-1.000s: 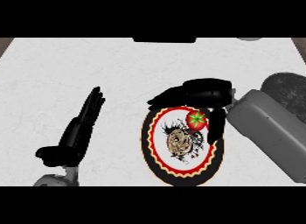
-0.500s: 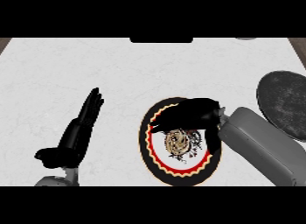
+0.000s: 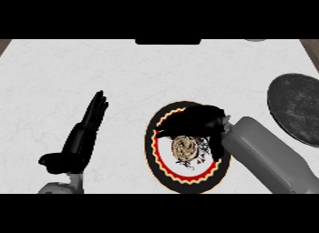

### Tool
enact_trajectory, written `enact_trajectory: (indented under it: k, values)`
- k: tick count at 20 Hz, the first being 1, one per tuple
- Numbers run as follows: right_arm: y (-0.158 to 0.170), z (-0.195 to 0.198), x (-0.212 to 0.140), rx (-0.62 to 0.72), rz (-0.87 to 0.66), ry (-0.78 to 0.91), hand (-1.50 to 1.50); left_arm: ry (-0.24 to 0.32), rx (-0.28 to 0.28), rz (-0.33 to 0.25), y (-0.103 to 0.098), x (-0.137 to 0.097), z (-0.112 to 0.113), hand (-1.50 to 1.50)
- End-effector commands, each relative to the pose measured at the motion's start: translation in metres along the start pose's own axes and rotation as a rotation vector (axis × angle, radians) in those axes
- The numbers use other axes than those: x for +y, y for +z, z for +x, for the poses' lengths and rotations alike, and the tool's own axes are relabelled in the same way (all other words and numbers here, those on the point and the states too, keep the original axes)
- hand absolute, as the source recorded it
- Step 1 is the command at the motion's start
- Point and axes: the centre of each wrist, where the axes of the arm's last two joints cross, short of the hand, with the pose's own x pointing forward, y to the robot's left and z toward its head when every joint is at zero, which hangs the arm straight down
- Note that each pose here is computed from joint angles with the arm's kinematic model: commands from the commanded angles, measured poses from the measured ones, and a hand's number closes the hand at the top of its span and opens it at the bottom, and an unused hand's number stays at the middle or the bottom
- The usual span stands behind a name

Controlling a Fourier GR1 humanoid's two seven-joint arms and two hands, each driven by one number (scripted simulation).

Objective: Pick the cupcake from the plate and place it in the pan

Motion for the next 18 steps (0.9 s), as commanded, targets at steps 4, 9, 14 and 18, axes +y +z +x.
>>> enact_trajectory:
  k: [4,9,14,18]
  values:
    - [-0.025,-0.004,0.003,-0.032,-0.002,-0.065,-1.50,-0.015,0.000,0.012,0.008,-0.005,-0.005,0.00]
    - [-0.038,-0.010,0.025,0.001,0.032,-0.042,-1.50,0.018,0.003,-0.010,0.016,-0.007,-0.006,0.00]
    - [-0.056,-0.008,0.043,0.029,0.050,-0.043,-1.50,-0.004,-0.004,-0.006,0.015,0.005,0.001,0.00]
    - [-0.047,-0.010,0.030,-0.047,0.141,0.098,1.50,-0.003,-0.004,-0.018,0.006,0.007,0.016,0.00]
